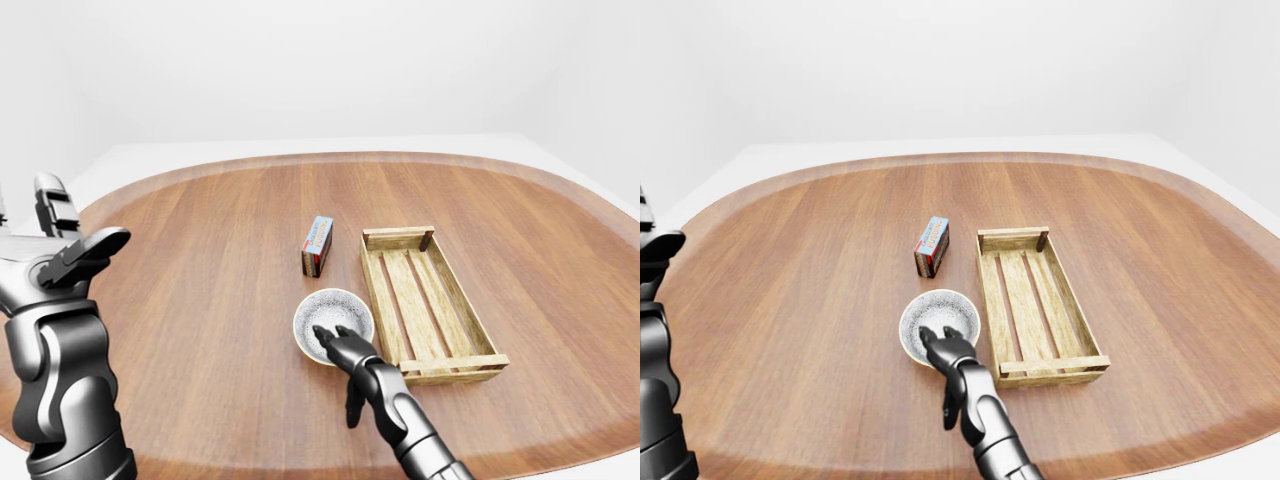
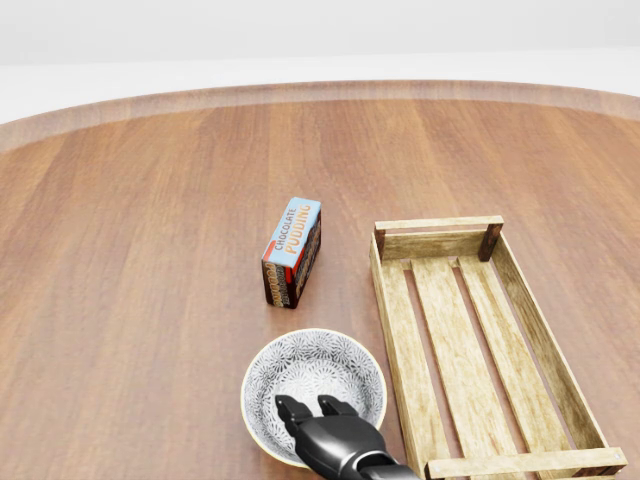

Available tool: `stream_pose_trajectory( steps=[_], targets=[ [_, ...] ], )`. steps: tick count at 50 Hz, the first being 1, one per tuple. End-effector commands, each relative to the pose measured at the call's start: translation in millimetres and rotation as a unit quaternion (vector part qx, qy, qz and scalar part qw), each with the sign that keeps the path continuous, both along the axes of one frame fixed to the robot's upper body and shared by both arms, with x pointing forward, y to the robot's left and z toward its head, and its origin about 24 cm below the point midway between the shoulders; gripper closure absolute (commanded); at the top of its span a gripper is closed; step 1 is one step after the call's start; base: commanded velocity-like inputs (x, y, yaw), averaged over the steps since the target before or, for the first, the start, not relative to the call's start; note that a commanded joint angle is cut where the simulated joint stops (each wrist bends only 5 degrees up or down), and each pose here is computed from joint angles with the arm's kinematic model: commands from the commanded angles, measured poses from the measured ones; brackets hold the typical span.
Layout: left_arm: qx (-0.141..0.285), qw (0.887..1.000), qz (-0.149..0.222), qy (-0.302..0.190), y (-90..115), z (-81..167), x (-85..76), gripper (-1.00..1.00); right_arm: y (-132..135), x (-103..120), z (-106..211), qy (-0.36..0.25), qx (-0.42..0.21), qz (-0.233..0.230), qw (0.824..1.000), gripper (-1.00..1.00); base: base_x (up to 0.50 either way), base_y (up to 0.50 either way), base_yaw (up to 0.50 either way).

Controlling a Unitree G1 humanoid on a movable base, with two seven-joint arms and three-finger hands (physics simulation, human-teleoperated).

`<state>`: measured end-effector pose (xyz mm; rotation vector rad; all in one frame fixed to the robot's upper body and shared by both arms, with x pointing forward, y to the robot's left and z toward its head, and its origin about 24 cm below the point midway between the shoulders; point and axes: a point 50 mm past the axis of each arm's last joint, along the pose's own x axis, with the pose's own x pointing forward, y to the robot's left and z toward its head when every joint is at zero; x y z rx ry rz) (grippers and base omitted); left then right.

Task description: Pick up the bowl on the left and put it in the tray.

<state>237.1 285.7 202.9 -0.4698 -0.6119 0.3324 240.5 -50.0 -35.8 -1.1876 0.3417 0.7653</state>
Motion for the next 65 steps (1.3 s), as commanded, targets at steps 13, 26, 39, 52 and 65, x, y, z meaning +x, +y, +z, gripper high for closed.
stream_pose_trajectory(
  steps=[13, 26, 39, 52, 65],
  targets=[
    [0.001, 1.0, 0.003, -0.001, 0.3, 0.3, -2.4, -1.0, 9.6, -6.0, -10.3, 0.016, 0.006, 0.006, 1.0, -1.0, 0.0, 0.0, 0.0],
    [-0.006, 0.999, 0.01, -0.03, 0.4, 14.6, -9.3, -1.0, 11.1, -11.9, -12.8, 0.019, 0.011, 0.006, 1.0, 0.87, 0.0, 0.0, 0.0],
    [0.0, 1.0, 0.006, -0.012, -1.2, 5.2, -7.2, -1.0, 11.8, -13.3, -15.2, 0.02, 0.012, 0.005, 1.0, 1.0, 0.0, 0.0, 0.0],
    [-0.006, 0.999, 0.008, -0.032, -2.0, 15.0, -9.9, -1.0, 16.6, -11.3, -6.1, 0.01, 0.009, 0.022, 1.0, 1.0, 0.0, 0.0, 0.0],
    [0.004, 1.0, 0.002, -0.005, -3.1, 0.9, -5.6, -1.0, 23.9, 2.0, 43.4, -0.046, -0.006, 0.06, 0.997, 1.0, 0.0, 0.0, 0.0]
  ],
)
